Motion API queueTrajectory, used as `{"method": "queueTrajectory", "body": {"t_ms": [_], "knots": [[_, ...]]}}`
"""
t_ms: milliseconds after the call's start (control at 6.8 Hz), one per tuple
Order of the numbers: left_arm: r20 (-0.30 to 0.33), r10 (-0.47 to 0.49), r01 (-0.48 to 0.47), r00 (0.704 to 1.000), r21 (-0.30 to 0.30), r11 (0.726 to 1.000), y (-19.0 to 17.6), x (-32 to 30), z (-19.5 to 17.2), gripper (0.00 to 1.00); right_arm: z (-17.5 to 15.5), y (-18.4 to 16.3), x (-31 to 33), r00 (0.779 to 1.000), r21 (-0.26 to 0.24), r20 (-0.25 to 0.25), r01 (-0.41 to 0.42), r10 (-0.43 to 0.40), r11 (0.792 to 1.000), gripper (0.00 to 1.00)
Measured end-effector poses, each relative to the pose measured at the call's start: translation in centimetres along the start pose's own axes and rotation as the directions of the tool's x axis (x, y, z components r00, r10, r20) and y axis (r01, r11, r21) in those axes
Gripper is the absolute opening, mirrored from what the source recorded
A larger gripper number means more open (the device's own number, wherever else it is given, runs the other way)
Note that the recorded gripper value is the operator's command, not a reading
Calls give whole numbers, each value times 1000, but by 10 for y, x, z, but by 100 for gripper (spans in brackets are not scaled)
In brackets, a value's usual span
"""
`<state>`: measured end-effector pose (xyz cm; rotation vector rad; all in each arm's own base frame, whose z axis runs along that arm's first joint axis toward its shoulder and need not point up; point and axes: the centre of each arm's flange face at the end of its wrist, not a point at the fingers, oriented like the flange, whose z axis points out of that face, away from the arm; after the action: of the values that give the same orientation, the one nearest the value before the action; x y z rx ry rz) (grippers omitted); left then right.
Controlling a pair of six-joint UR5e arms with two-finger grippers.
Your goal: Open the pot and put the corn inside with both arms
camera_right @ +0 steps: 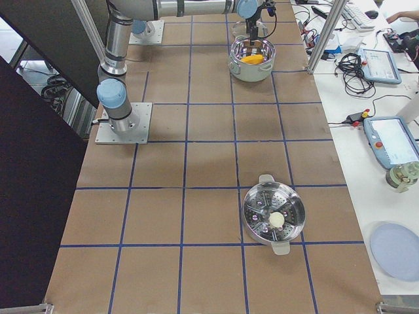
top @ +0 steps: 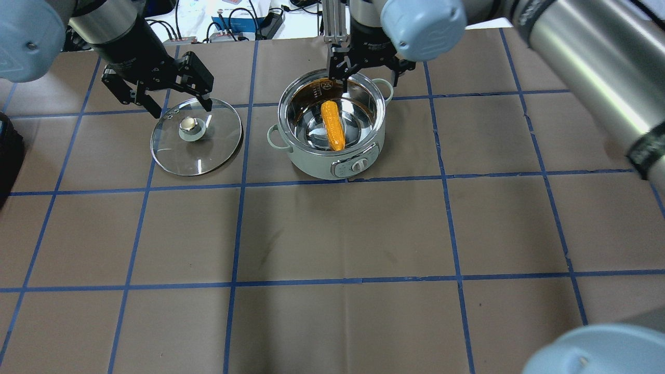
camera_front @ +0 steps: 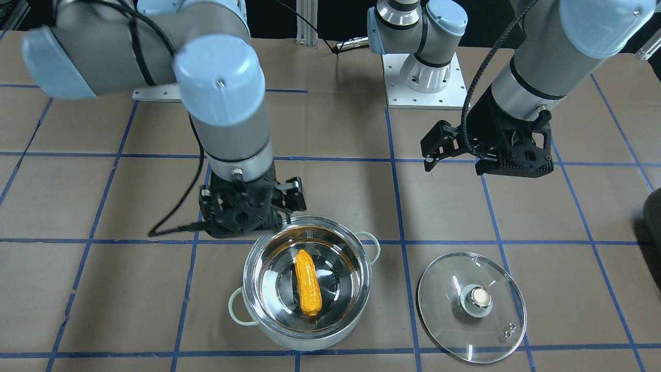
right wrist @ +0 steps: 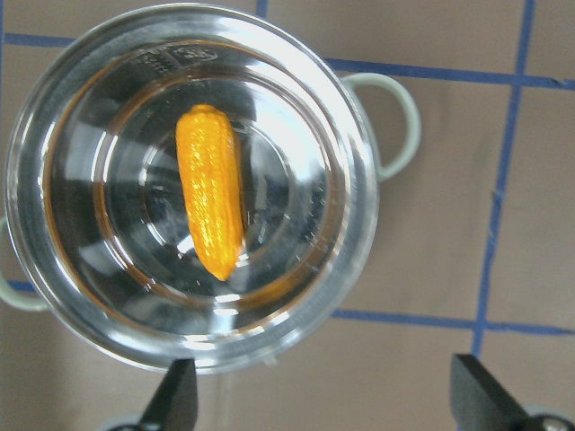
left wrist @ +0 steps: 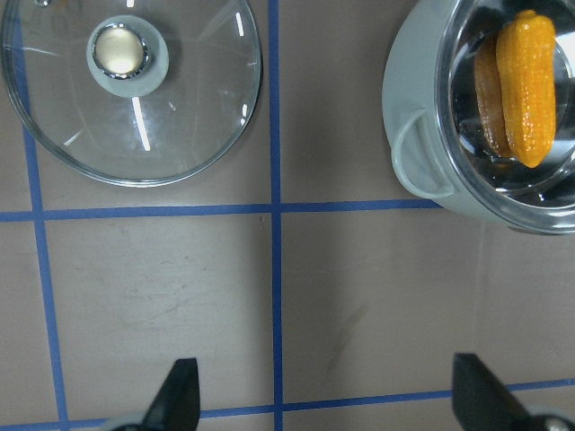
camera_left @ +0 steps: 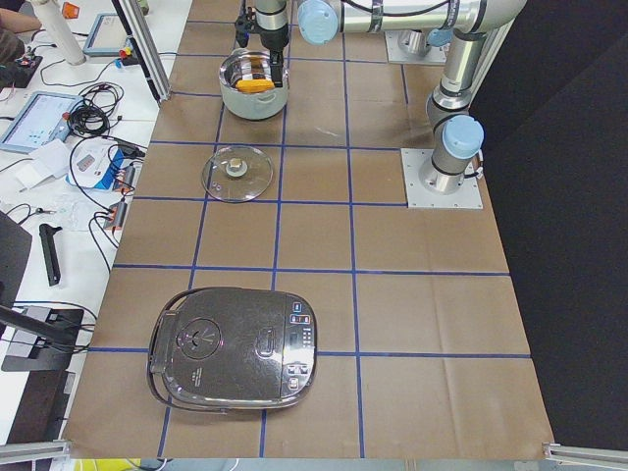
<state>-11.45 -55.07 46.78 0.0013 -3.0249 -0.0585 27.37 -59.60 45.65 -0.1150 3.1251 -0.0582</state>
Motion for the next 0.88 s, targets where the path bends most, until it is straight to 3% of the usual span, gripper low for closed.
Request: {"method": "queueTrajectory", "body": {"t_ms": [294, 588, 882], "knots": [[4, 3, -3, 1000, -3, 1000, 5, 17, 3, 100, -57, 53, 70, 997, -67, -14, -74, 74, 995, 92], [8, 7, -7, 1000, 7, 1000, 21, 23, -6, 100, -57, 104, 93, 995, -49, -34, -97, 96, 994, 96], [7, 2, -2, 1000, 3, 1000, 40, 23, -3, 100, -51, 122, 97, 995, -19, -42, -91, 90, 996, 100]]}}
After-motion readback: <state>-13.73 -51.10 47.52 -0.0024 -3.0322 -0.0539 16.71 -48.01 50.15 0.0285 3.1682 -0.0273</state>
